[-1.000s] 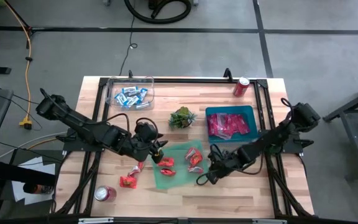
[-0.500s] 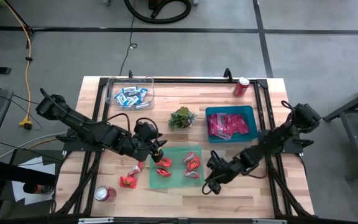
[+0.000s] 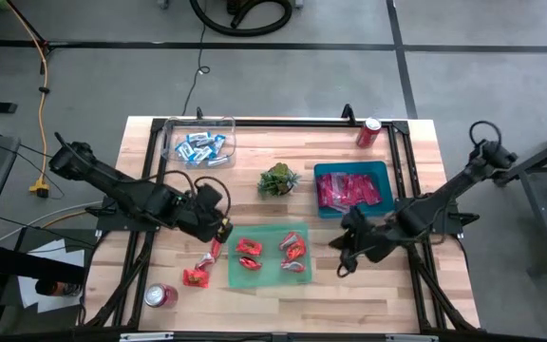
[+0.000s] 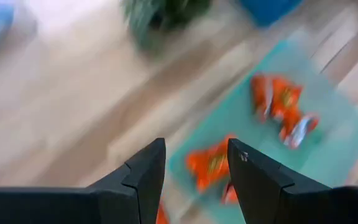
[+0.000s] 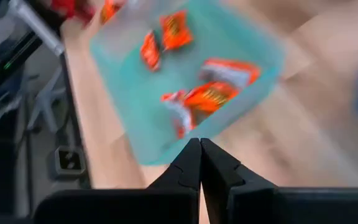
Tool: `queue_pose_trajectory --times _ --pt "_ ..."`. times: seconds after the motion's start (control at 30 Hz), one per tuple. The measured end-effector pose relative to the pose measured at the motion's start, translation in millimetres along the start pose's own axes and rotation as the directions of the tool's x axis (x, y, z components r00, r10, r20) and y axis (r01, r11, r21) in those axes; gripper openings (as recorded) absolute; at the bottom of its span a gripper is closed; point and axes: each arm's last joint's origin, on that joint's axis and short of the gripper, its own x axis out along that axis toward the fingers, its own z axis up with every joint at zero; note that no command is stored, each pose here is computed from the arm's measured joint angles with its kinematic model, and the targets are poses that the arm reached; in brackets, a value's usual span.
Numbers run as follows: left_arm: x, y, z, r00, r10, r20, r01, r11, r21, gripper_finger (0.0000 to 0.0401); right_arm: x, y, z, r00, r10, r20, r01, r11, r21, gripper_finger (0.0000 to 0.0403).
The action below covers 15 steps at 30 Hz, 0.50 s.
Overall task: Sort candy
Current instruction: Put the orange candy into the green transparent bin
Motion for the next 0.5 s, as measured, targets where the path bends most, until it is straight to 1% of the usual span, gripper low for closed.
queue_pose_trajectory --times 0.13,0.23,0.33,0.5 --pt "8 -2 -22 0.989 0.002 -0.146 -0.005 1.0 -0.023 0.0161 -18 -9 6 0.997 -0.055 0.058 0.055 0.998 0.009 0.0" --pt "11 -8 -45 0.978 -0.017 -0.206 0.011 0.999 -0.031 0.0161 -22 -13 7 0.994 -0.076 0.076 0.076 0.997 0.006 0.0" --pt "13 -11 -72 0.963 0.014 -0.269 -0.018 1.0 -0.011 0.0161 -22 -14 7 0.994 -0.087 0.073 0.087 0.996 0.0 0.0" --pt "17 -9 -109 0.907 0.074 -0.415 -0.063 0.997 0.039 0.0161 -21 -16 5 0.992 -0.11 0.061 0.111 0.994 -0.018 0.0"
